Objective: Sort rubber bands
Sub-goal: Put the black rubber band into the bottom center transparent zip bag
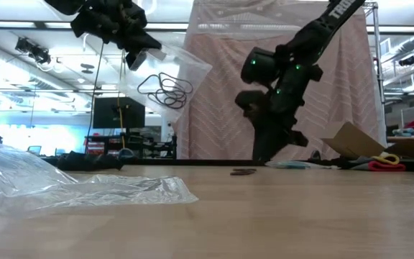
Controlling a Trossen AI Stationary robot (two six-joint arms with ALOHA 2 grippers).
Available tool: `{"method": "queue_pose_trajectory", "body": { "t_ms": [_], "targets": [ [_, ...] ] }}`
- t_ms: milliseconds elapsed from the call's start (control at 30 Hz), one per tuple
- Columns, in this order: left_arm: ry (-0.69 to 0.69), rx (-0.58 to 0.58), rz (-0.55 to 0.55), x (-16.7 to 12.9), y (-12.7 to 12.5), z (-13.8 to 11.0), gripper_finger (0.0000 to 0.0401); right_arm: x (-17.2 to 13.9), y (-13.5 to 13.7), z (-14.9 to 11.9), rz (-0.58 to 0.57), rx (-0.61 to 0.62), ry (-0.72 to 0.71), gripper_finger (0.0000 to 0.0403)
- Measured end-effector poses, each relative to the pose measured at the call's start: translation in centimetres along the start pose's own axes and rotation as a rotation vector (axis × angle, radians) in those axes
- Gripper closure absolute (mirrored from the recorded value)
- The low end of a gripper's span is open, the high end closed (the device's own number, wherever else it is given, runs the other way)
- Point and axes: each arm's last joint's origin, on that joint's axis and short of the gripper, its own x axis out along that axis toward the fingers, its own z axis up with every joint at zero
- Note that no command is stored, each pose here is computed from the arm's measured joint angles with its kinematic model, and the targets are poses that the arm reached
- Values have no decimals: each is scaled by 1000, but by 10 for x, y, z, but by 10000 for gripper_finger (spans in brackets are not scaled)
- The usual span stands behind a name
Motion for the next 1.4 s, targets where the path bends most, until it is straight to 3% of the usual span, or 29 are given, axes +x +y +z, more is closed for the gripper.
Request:
{"method": "queue_pose_trajectory", "body": {
  "t_ms": [233,433,567,767,833,1067,1400],
  "targets": [
    [2,16,9,0,0,0,401,18,-3,3,5,85,-6,219],
    [4,14,18,0,1,0,401,24,0,6,3,142,-54,191],
    [5,13,34,0,1,0,401,26,2,1,-71,170,-81,225],
    [6,14,46,0,1,0,401,28,5,-7,-180,134,-113,365],
    [6,14,47,0,1,0,401,28,4,-8,-193,117,-114,390],
    [10,8,47,0,1,-1,401,8,4,0,-130,77,-154,402],
    [12,9,46,0,1,-1,401,-84,20,10,35,-19,-394,403]
  ]
}}
